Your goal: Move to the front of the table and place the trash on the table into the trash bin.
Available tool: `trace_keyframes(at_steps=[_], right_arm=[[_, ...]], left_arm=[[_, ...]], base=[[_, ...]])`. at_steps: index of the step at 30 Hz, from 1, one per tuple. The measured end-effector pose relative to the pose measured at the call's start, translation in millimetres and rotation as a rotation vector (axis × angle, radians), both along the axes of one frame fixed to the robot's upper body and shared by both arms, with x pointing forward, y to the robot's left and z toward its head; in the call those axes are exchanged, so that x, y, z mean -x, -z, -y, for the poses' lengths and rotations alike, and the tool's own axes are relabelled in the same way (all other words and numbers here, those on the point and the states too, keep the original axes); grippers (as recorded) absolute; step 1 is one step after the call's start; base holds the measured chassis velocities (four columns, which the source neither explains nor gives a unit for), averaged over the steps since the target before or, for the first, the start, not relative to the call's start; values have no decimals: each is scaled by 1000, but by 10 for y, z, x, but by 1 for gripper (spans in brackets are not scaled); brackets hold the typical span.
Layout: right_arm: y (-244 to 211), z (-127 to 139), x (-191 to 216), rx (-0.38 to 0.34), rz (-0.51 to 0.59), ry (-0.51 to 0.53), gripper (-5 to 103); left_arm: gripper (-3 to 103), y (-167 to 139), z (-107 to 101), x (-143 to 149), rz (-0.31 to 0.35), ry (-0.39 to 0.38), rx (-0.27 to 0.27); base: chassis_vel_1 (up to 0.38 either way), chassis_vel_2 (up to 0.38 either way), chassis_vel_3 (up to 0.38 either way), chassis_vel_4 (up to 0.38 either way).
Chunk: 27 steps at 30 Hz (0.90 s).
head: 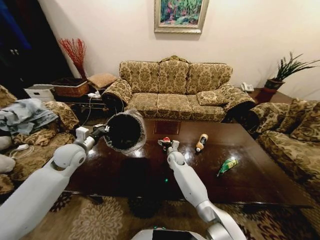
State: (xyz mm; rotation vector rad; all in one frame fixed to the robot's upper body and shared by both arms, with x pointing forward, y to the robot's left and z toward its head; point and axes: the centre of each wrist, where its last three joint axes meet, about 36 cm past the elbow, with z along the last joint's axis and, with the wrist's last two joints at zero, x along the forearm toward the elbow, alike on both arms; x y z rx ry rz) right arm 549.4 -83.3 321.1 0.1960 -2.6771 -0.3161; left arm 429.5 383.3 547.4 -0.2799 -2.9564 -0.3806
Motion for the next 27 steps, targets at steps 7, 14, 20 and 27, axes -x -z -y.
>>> trace_keyframes(at_steps=[7, 14, 20, 27], right_arm=[[133, 13, -22, 4, -40, 14, 100], [186, 27, -76, -27, -72, 24, 97], [222, 70, -97, -29, -80, 21, 76], [261, 102, -42, -8, -57, -8, 49]], left_arm=[[2, 12, 30, -10, 2, 7, 7], [2, 25, 29, -4, 1, 8, 7], [2, 43, 19, -14, 1, 5, 11], [2, 46, 28, -35, 2, 8, 11]], base=[[0, 0, 0, 0], [0, 0, 0, 0], [0, 0, 0, 0], [0, 0, 0, 0]])
